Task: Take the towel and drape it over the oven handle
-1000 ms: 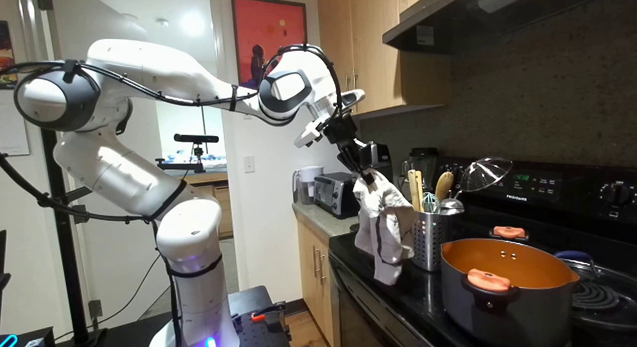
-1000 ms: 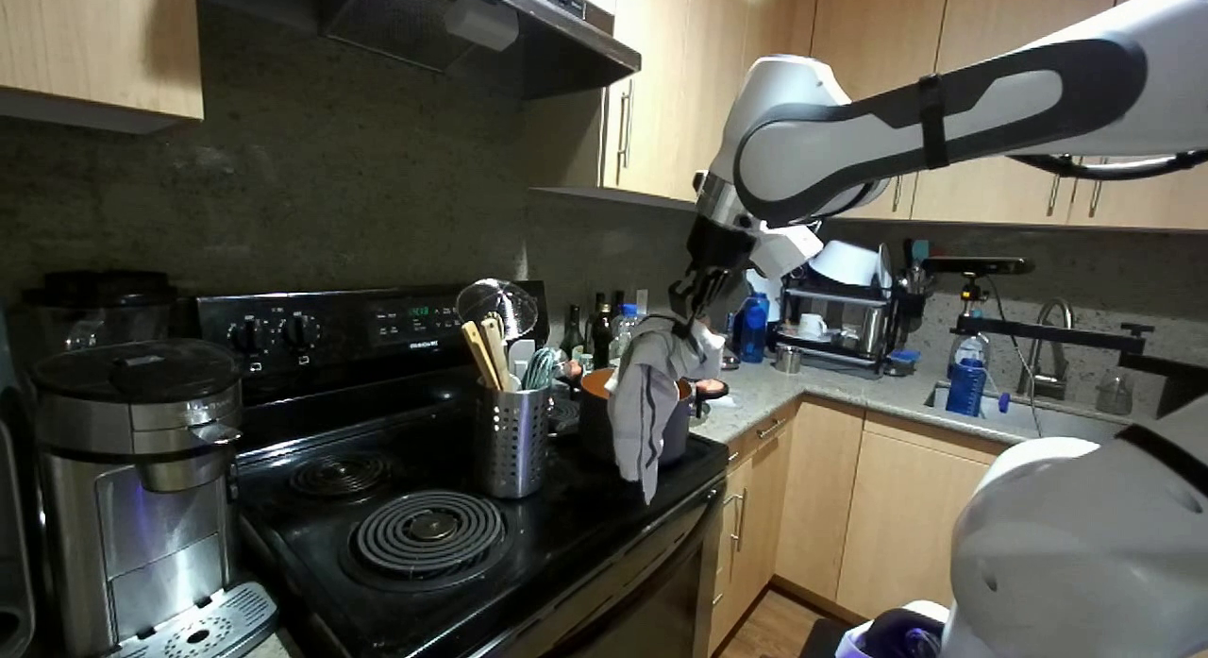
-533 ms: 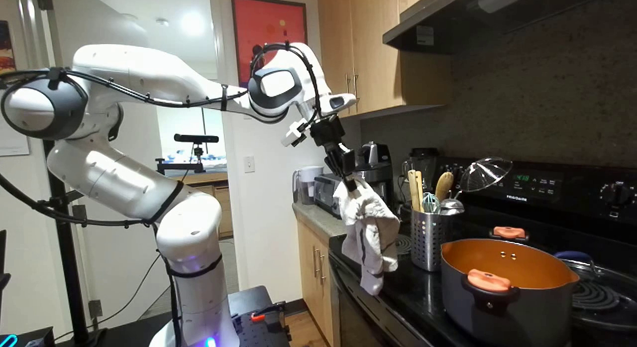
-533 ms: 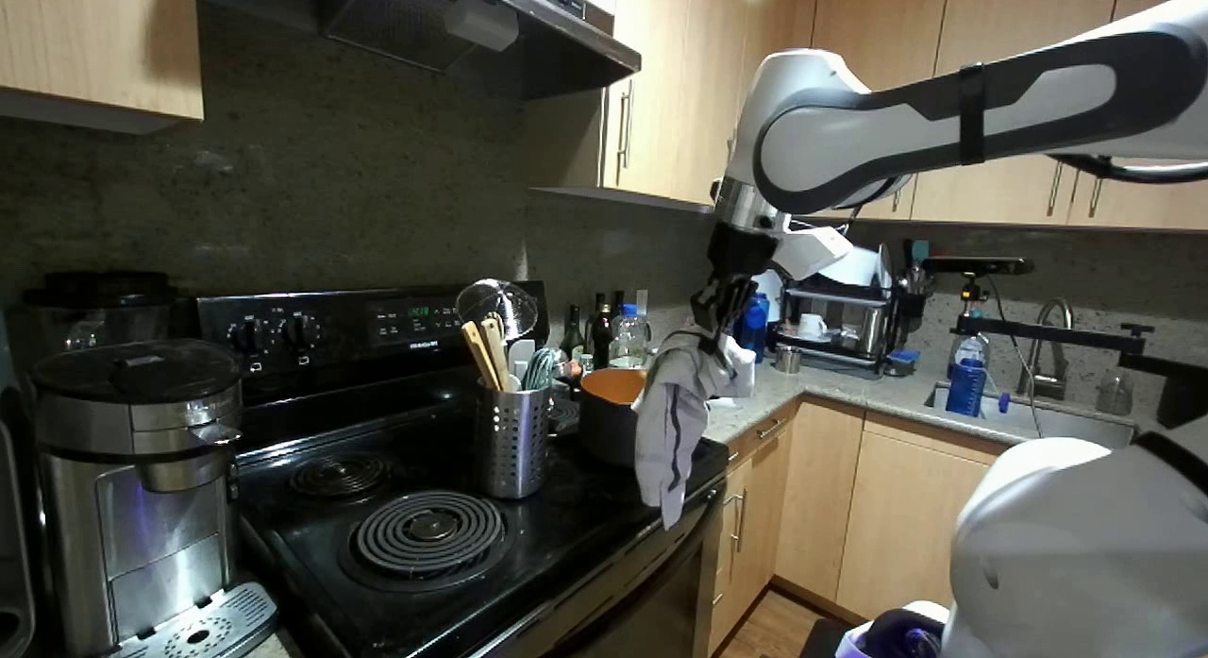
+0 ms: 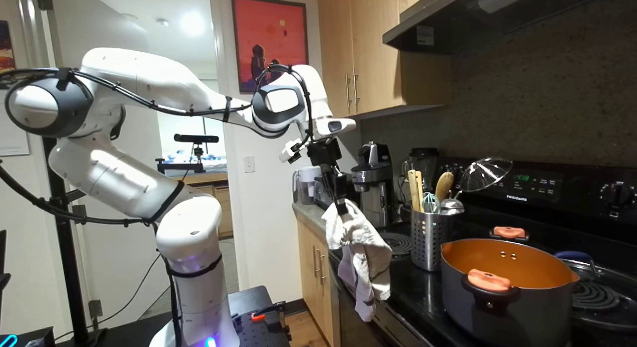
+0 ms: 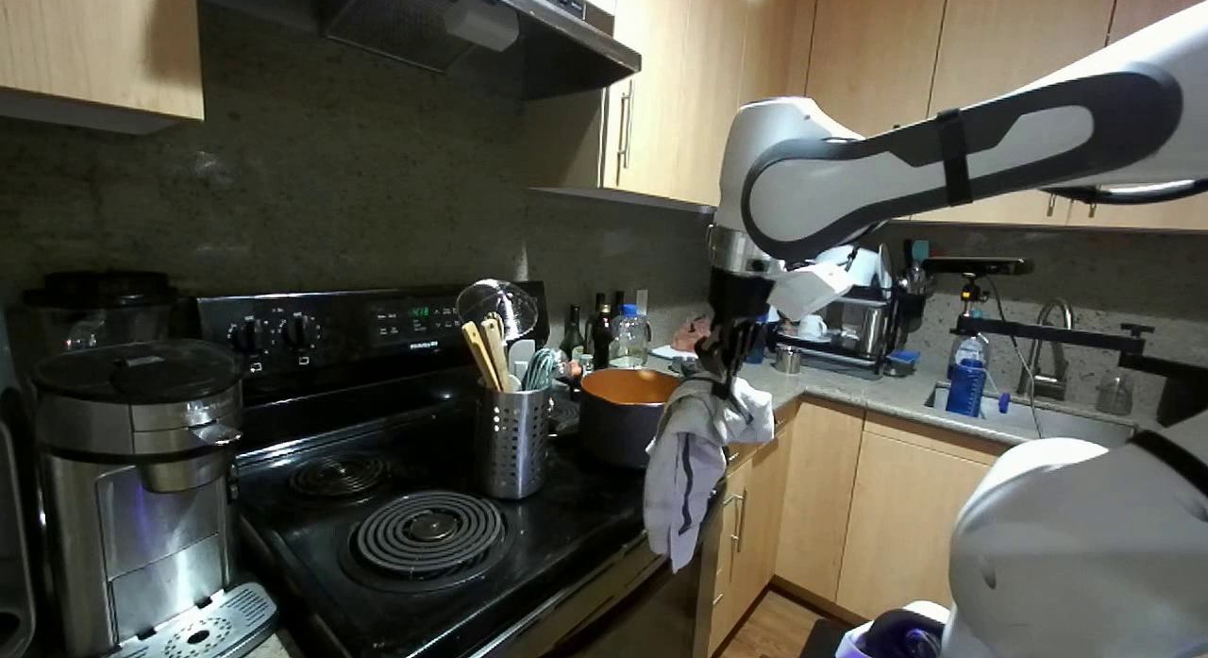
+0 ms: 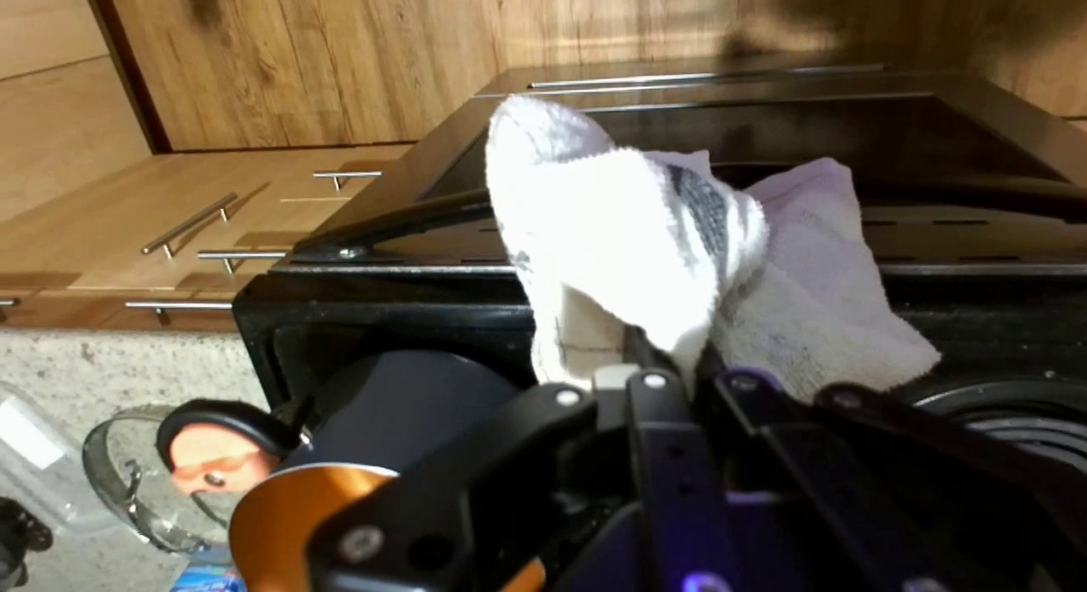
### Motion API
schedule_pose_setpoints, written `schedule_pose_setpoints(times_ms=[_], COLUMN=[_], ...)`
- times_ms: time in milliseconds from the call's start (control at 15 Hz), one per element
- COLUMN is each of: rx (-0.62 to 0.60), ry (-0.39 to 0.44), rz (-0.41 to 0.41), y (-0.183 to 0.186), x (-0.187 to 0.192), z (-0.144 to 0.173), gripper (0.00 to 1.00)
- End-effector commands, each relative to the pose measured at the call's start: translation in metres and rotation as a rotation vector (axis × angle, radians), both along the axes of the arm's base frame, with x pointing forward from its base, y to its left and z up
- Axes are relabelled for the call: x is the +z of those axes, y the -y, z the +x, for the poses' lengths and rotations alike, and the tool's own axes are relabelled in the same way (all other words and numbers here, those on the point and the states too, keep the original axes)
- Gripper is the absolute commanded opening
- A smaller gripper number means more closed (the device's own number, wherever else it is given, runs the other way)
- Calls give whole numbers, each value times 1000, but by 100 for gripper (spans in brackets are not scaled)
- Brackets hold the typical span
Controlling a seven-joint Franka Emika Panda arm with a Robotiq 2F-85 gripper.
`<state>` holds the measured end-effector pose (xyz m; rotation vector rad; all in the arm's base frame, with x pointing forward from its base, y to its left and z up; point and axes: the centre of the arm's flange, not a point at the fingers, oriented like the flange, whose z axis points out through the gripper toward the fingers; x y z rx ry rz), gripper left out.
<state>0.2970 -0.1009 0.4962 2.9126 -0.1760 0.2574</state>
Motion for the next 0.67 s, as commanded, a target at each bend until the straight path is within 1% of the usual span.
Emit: schedule_pose_setpoints(times_ms=[0, 333, 600], rx=[-64, -83, -74], ry=[-69, -126, -139], rz=[-19, -23, -14], y=[2, 7, 8], x=[-26, -53, -66], z=[9, 19, 28], gripper=[2, 2, 2])
